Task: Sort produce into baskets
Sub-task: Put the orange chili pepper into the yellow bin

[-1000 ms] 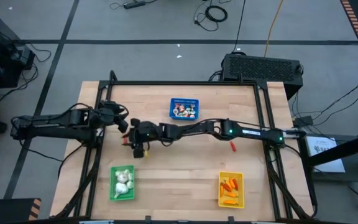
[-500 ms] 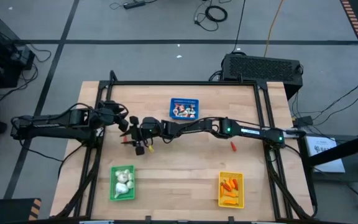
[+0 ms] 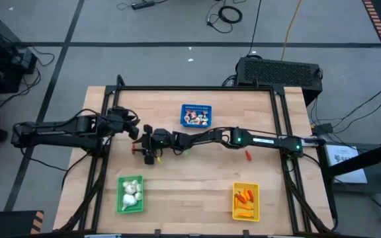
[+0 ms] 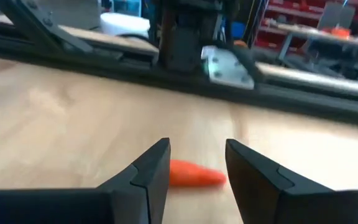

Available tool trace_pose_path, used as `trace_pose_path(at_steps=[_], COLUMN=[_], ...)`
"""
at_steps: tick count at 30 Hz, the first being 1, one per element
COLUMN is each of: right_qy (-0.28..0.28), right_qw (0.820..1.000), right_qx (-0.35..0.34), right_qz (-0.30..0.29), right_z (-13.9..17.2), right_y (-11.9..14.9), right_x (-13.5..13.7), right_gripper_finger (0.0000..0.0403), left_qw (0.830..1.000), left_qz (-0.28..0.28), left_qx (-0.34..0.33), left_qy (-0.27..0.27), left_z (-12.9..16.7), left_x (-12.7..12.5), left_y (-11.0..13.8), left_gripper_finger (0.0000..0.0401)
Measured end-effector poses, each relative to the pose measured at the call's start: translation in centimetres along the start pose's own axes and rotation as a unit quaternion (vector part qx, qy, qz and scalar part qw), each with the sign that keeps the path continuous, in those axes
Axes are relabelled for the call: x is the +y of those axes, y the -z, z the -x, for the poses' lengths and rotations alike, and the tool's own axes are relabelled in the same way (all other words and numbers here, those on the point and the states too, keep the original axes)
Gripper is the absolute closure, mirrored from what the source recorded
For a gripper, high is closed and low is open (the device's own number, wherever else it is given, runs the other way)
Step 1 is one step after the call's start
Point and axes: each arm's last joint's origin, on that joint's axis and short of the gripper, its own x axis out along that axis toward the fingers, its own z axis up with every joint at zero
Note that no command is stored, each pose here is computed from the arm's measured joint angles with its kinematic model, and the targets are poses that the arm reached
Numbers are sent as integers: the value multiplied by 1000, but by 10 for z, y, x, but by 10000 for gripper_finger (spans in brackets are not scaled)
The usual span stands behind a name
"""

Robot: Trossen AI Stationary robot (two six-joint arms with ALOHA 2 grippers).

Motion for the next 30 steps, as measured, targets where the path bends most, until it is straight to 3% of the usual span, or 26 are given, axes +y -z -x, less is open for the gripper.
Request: trace_pose_path(at_steps=[7,15,19,22,25,30], right_qy=[-45,-49,-62,-74,-87,-98], right_qw=[998,999,993,984,974,948], right_qx=[26,19,103,165,209,303], right_qz=[-25,-10,-19,-8,6,-3], right_z=[1,5,13,28,45,64], right_y=[2,-39,-51,-78,-108,-111], right_x=[0,-4,-5,-9,-13,-13], right_gripper_finger=[257,257,257,257,257,257], left_qw=[996,992,973,953,943,924], left_qz=[8,48,61,71,60,48], left_qx=[67,104,213,292,327,379], left_qy=[59,51,61,48,36,-18], left_z=[4,52,55,49,39,14], left_x=[-4,3,4,0,-6,-14], left_y=[0,-37,-30,-20,-14,6], left_gripper_finger=[256,256,256,256,256,256])
